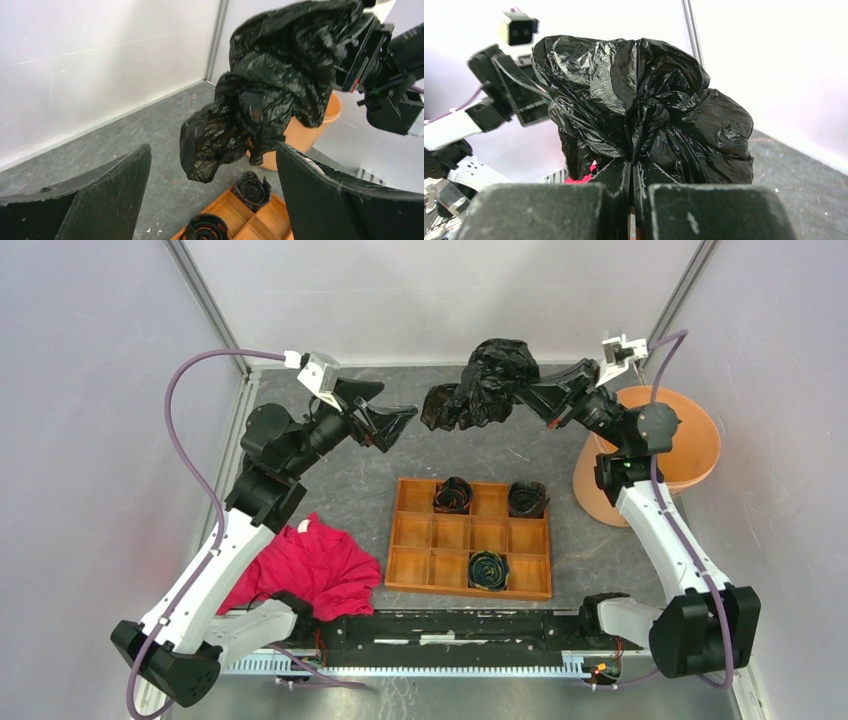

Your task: Put the trash bags into the trash bin

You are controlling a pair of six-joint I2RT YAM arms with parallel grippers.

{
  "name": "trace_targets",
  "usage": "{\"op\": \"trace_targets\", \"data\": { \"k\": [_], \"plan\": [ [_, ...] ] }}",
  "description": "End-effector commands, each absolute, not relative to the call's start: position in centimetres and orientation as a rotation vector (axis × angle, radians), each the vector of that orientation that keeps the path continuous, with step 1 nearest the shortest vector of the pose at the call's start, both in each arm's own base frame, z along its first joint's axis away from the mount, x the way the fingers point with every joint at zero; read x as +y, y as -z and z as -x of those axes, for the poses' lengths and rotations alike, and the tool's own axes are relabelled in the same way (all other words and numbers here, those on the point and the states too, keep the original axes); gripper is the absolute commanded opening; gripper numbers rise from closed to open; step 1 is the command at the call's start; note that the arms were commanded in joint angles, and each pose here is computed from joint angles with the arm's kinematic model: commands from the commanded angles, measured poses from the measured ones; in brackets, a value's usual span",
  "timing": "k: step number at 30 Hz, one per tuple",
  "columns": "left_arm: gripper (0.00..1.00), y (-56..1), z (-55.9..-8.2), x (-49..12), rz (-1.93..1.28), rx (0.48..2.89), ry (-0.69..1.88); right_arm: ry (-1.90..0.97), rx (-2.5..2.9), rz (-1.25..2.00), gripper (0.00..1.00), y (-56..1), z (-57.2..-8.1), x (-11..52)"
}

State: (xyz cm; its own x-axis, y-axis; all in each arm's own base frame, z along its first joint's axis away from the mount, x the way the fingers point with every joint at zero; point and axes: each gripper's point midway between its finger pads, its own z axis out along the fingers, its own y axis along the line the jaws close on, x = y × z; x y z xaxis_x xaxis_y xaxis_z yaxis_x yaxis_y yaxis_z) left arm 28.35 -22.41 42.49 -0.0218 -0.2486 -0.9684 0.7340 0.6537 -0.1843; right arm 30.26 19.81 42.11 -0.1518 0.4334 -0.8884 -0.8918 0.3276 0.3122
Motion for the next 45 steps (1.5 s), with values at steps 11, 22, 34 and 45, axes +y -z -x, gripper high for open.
{"op": "trace_targets", "data": {
  "k": [11,22,34,45],
  "plan": [
    [0.81,-40.8,-29.1,-25.4,-0.543,1.403,0.941,-1.340,1.061,0.515,0.00,-47.3,-26.3,19.3],
    [0.59,-38.9,-30.0,-27.5,-0.540,1.467,1.062,-1.417,1.055,0.527,0.00,-46.1,-25.5,19.6],
    [0.02,-43.4,-30.8,-14.1,-0.102,1.275,0.434,-0.839,1.659,0.295,0.66,-33.4,-37.2,18.2],
    [0.02,-41.5,-33.0,-15.2,-0.114,1.399,0.413,-0.456,1.757,0.311,0.84,-31.9,-38.1,15.1]
  ]
}}
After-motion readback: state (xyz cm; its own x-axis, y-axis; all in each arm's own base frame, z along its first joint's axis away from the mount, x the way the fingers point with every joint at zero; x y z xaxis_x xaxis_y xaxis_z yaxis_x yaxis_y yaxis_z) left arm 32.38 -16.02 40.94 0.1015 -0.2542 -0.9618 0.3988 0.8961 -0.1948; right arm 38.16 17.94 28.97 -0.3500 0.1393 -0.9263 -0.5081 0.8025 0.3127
